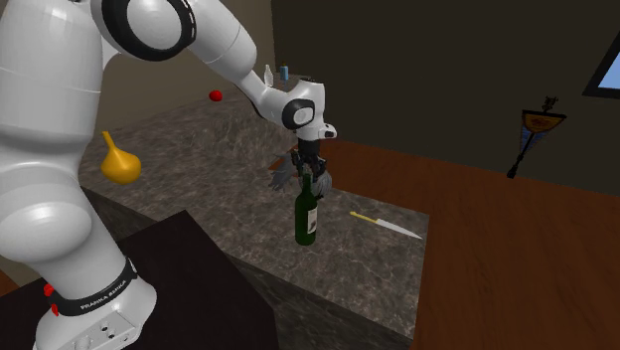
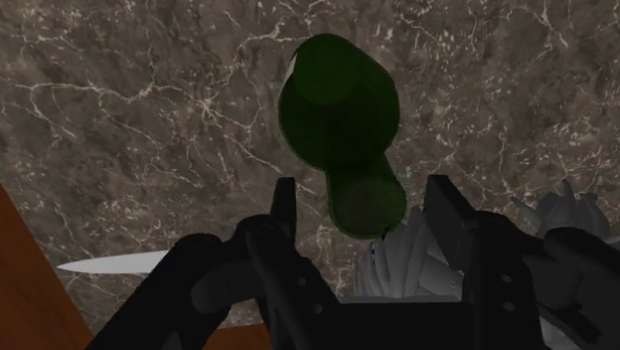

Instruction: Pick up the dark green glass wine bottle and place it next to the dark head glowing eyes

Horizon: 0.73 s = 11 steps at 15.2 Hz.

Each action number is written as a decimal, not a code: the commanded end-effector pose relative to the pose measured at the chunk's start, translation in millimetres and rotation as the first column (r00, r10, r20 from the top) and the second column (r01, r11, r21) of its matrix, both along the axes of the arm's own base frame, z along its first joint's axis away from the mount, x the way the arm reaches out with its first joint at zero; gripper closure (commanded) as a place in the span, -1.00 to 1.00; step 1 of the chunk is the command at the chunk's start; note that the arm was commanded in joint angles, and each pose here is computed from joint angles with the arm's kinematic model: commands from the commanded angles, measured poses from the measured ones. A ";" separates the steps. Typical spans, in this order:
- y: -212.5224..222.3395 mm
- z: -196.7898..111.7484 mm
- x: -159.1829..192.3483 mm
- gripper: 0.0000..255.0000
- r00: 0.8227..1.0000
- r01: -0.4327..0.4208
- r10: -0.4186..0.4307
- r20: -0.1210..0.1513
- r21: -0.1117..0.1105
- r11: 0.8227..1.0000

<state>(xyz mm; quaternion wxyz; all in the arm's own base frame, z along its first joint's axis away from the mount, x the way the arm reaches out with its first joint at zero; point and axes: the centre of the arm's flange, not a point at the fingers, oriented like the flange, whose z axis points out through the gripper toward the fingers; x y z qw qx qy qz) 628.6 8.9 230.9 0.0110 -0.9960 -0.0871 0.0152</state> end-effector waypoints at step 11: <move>-1.0 50.1 1.7 -1.00 1.000 0.000 0.000 0.000 0.000 1.000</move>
